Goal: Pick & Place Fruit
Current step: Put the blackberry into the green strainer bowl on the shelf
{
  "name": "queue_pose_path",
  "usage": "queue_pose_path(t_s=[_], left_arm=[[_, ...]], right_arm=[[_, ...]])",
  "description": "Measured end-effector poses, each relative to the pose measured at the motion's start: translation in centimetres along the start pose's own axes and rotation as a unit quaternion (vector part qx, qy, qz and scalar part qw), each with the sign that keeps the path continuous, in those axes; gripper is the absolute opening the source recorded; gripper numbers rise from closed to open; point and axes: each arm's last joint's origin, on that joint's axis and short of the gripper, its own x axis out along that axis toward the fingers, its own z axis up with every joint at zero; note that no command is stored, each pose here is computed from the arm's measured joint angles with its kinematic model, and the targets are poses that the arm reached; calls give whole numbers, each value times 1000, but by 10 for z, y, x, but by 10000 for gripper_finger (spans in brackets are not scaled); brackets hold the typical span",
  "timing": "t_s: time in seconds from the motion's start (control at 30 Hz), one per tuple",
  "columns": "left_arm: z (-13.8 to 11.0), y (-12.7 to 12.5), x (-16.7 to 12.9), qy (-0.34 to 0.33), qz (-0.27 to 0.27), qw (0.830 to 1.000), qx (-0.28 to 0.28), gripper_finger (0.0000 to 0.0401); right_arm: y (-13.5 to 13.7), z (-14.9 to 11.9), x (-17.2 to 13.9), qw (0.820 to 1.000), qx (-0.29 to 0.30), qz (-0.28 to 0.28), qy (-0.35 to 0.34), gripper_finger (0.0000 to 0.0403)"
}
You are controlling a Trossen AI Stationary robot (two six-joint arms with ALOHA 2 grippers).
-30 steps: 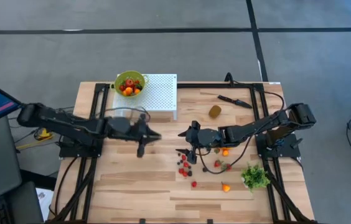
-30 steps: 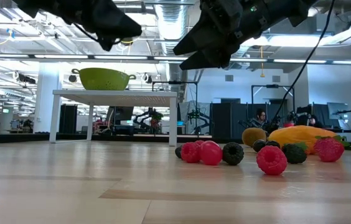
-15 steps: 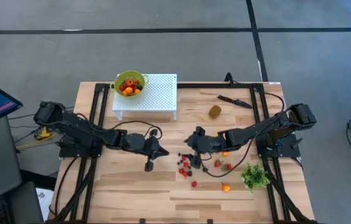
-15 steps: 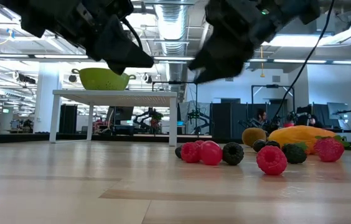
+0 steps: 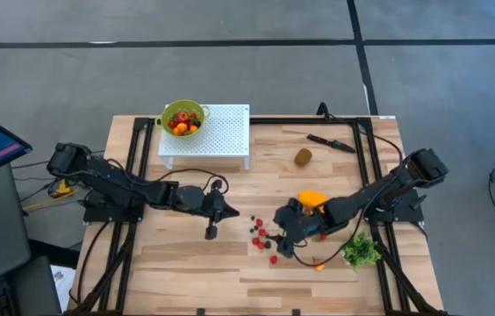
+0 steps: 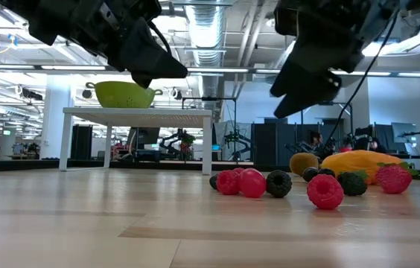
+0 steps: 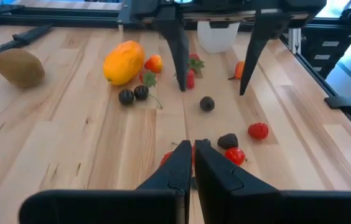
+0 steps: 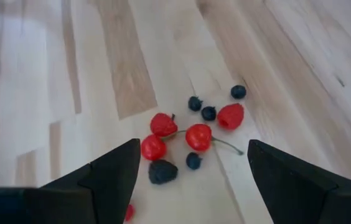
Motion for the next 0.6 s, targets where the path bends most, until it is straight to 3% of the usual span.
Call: queue_pose_path(t_s=[0.27,0.6], left_arm=[[0,0,0,0,0,999,44,11],[0,0,0,0,0,998,65,11]], right_arm=[[13,-10,19,999,1,-26,24,290],[35,-7,8,976,-28,-138,167,290]])
